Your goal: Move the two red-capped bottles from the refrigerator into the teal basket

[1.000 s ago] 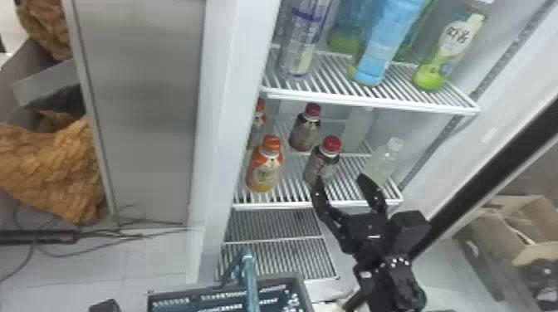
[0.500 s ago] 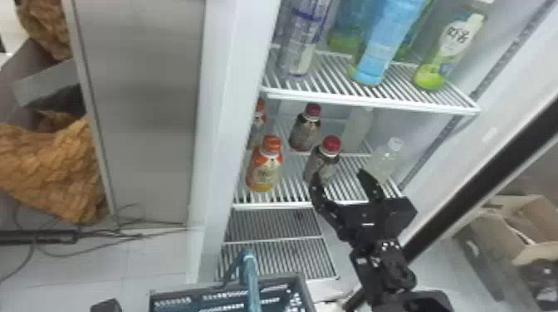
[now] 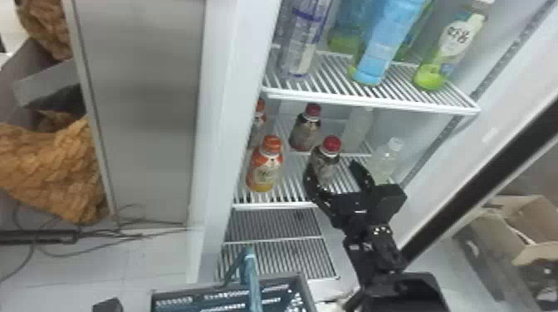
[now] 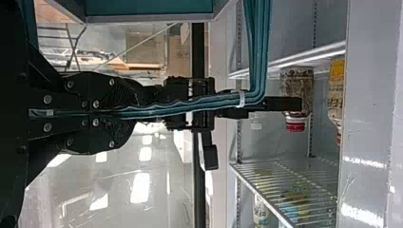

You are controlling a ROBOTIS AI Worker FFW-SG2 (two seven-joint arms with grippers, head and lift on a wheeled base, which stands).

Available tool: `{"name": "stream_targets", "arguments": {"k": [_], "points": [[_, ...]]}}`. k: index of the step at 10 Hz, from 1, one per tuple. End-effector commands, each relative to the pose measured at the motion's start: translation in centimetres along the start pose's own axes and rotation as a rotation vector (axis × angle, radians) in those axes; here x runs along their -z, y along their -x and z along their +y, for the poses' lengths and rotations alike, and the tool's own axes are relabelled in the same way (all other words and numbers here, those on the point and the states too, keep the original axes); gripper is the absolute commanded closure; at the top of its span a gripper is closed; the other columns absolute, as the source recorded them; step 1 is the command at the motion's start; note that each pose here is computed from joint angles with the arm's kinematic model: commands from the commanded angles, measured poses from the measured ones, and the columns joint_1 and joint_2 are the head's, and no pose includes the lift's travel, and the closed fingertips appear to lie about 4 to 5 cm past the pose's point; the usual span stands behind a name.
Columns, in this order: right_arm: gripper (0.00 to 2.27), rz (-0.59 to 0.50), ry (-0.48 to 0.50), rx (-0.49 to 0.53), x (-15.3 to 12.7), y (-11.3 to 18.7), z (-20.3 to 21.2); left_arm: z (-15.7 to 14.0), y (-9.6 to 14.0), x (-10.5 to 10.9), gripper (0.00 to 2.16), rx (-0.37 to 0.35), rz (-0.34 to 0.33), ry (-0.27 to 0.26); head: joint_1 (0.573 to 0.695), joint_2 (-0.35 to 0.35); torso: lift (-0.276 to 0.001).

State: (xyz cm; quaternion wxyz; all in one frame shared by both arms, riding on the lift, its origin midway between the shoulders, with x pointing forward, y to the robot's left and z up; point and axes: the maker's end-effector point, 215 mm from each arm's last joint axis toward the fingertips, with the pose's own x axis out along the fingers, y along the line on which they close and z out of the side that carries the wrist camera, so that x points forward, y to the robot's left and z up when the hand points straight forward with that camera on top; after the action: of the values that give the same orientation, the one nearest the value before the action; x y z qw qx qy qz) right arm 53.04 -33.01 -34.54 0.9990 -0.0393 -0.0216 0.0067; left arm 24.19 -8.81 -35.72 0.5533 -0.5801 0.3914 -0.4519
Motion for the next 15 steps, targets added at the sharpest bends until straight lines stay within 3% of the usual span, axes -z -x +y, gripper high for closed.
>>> {"name": "stream_targets", "arguments": {"k": [1,6,8,10,15], "points": [[0.07,-0.001,-0.008,-0.004,0.0,-0.9,0.2,0.0,0.0,-0.1,1.11,0.001,-0.002,-0.002,0.695,-0.350,-0.228],[0.17,0.019,-0.055,-0.024,1.0,-2.8,1.1,-0.1,-0.2,0.0,1.11,0.005,0.001,0.002,0.695,-0.350,-0.228],[0.51,0.022,-0.066,-0.024,1.1,-2.9,1.1,-0.1,-0.3,0.1,1.11,0.008,0.005,0.005,0.695,-0.350,-0.228],[0.65,0.027,-0.082,-0.021,1.5,-2.6,1.0,-0.2,-0.5,0.1,1.11,0.010,0.008,0.004,0.695,-0.350,-0.228],[0.69,-0.009,-0.104,-0.030,-1.8,-1.2,0.9,-0.3,-0.5,-0.1,1.11,0.014,0.002,0.002,0.695,-0.350,-0.228]]}}
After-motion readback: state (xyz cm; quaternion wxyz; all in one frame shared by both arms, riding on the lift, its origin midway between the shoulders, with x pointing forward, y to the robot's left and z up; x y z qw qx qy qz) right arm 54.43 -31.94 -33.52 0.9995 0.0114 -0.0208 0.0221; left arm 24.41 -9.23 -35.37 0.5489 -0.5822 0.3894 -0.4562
